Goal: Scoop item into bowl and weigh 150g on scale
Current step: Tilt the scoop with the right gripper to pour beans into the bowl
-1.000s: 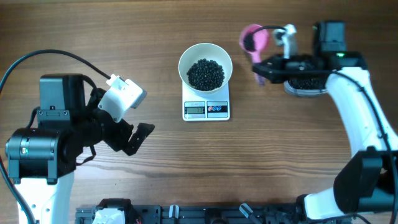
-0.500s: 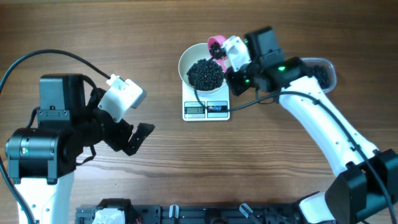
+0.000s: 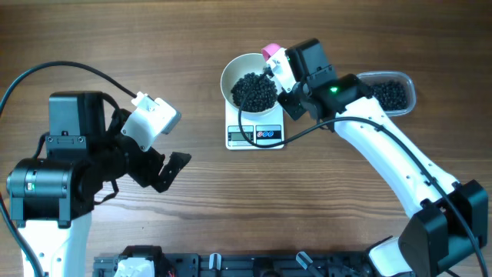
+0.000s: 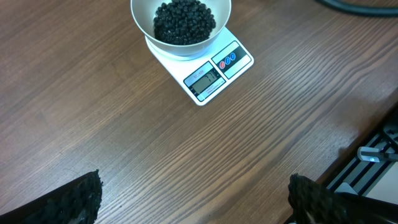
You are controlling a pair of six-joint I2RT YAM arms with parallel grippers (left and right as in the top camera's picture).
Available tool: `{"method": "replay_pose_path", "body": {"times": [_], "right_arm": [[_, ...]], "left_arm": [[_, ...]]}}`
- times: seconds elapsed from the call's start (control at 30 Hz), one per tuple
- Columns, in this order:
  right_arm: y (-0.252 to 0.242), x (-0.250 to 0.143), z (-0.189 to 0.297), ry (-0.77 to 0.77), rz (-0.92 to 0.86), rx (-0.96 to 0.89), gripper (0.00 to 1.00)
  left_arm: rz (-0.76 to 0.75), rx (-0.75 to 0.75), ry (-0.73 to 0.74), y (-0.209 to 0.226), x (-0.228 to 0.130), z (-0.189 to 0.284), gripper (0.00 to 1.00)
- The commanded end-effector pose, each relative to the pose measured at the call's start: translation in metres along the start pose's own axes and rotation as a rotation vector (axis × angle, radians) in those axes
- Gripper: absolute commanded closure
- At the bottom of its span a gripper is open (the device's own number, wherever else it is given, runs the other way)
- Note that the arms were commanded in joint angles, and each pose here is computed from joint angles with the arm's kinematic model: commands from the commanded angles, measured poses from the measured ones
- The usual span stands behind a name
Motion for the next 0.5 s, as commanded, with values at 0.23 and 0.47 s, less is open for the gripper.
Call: {"method": "replay_pose_path", "body": {"times": [0.23,0.47], "right_arm": [[0.0026,0.0049,0.0017,-0.007,0.099,-0.123,0.96],[0.0097,0.0068,0.0016,-0.020,0.073,-0.084,0.96]], "left_arm": [[-0.020,0.004,-0.020,0.0001,0.0031,0.0042,0.00],[-0.020,0.004,-0.020,0.0001,0.0031,0.0042,0.00]]}}
Point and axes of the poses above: each gripper's point midway between its finger pads, its own z axis back along the fingers, its own y axis along the line the jaws close on, x = y × z, the point moved 5 cm from there along z, back along the fingers, and after that the axes turned 15 degrees about -z, right-handed, at the moved point
